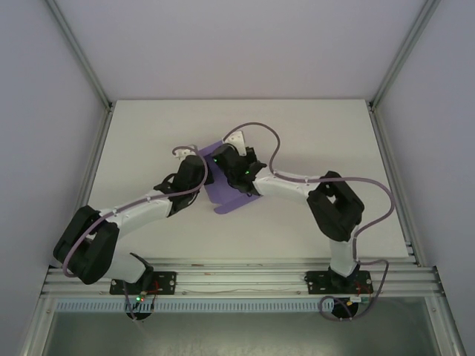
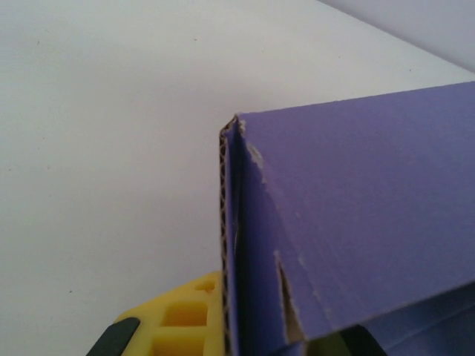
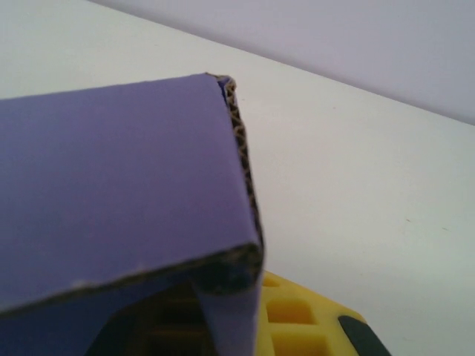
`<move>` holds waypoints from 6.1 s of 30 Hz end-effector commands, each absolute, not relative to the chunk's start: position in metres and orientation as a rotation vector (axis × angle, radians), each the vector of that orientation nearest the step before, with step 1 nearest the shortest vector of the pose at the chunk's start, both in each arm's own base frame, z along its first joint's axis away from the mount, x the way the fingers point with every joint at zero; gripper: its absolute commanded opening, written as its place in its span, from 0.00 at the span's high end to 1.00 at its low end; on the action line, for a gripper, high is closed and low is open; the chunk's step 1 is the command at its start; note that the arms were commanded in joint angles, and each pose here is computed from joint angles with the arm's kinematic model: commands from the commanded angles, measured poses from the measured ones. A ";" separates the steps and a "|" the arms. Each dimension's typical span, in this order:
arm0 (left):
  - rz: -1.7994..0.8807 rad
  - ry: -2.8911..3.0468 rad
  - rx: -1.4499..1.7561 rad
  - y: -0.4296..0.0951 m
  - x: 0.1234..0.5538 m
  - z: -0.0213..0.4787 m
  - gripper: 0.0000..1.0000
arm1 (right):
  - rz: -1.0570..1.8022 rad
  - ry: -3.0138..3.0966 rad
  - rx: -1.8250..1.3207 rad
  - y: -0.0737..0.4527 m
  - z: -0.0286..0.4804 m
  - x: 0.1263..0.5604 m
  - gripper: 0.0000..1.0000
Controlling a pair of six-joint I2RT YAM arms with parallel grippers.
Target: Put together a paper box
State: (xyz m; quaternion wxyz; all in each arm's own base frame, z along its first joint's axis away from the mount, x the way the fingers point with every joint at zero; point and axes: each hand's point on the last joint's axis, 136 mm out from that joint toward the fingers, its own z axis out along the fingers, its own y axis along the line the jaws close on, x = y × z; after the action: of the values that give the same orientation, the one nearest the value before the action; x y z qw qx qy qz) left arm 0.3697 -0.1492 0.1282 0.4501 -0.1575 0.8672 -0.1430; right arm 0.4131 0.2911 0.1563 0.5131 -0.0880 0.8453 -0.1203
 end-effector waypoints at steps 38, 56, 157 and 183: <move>-0.041 2.467 1.428 -0.221 0.340 0.097 1.00 | 0.294 2.001 0.188 0.110 0.221 0.280 0.00; 0.599 2.407 1.585 -0.252 0.387 -0.004 1.00 | 0.246 2.022 0.235 0.094 0.206 0.274 0.00; -0.172 2.206 -0.187 -0.081 0.354 0.189 0.00 | 0.189 2.574 0.100 0.278 0.075 0.296 0.64; -0.547 2.300 0.962 -0.166 0.379 0.163 0.04 | 0.278 2.404 -1.137 0.247 0.158 0.383 0.15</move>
State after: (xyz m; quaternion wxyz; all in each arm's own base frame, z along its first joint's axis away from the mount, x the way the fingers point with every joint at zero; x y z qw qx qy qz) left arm 0.3905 -0.1620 0.1618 0.3133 0.2992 0.8785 -0.2014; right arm 0.4030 0.2510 0.1802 0.3039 -0.3613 0.8758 0.1002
